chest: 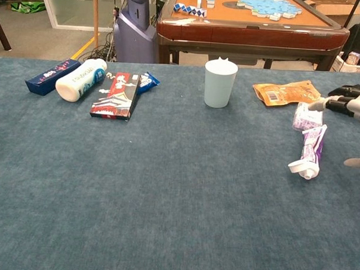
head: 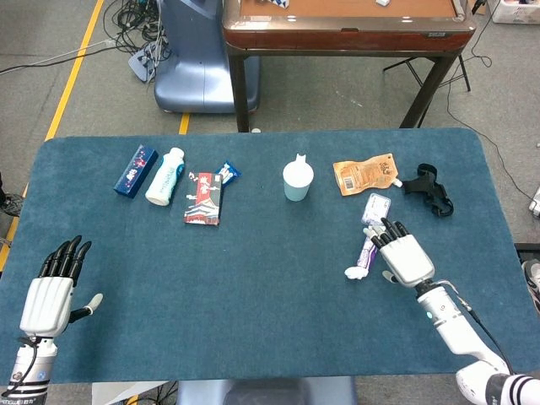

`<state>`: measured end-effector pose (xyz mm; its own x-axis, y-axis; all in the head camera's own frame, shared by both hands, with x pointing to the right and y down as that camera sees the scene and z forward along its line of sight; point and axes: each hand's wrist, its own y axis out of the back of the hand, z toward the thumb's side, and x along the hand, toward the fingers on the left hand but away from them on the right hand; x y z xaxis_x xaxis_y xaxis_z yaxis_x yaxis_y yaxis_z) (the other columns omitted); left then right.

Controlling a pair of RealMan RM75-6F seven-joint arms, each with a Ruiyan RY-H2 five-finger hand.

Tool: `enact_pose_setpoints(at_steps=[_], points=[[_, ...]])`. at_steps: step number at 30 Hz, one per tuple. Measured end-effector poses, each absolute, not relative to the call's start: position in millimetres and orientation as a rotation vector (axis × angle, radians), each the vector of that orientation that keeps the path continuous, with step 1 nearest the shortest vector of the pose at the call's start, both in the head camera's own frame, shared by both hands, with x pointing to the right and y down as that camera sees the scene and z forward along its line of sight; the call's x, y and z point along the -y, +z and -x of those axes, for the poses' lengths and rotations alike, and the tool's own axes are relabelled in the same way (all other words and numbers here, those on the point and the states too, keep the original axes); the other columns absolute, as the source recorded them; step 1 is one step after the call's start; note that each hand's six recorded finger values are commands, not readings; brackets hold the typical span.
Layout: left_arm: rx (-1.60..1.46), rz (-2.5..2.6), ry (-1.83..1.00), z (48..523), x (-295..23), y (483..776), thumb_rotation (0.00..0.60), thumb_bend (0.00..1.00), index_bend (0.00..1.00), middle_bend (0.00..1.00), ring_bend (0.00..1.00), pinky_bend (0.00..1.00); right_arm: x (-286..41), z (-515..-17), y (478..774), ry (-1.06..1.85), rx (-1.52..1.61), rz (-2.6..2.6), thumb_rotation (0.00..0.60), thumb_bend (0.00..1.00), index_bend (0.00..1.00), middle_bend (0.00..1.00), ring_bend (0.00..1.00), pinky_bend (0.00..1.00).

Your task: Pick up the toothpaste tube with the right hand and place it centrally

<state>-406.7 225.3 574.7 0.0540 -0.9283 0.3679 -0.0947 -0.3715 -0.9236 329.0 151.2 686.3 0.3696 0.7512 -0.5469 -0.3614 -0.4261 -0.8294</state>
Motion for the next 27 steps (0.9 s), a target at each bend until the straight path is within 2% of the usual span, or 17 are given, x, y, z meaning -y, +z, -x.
enact_pose_setpoints(at_steps=[14,27], points=[[-1.060,1.595,-1.409,407.1,-225.7,575.6,0.600,0.18,0.00,0.00,0.00,0.10,-152.0,-309.2,723.0,1.259,0.306,1.550,0.600,0.00,0.11,0.19,0.08,0.16],[-1.072,1.593,-1.409,411.0,-226.5,573.6,0.600,0.18,0.00,0.00,0.00,0.10,-135.4,-263.2,733.5,1.196,0.377,1.589,0.600,0.00,0.11,0.21,0.09,0.16]])
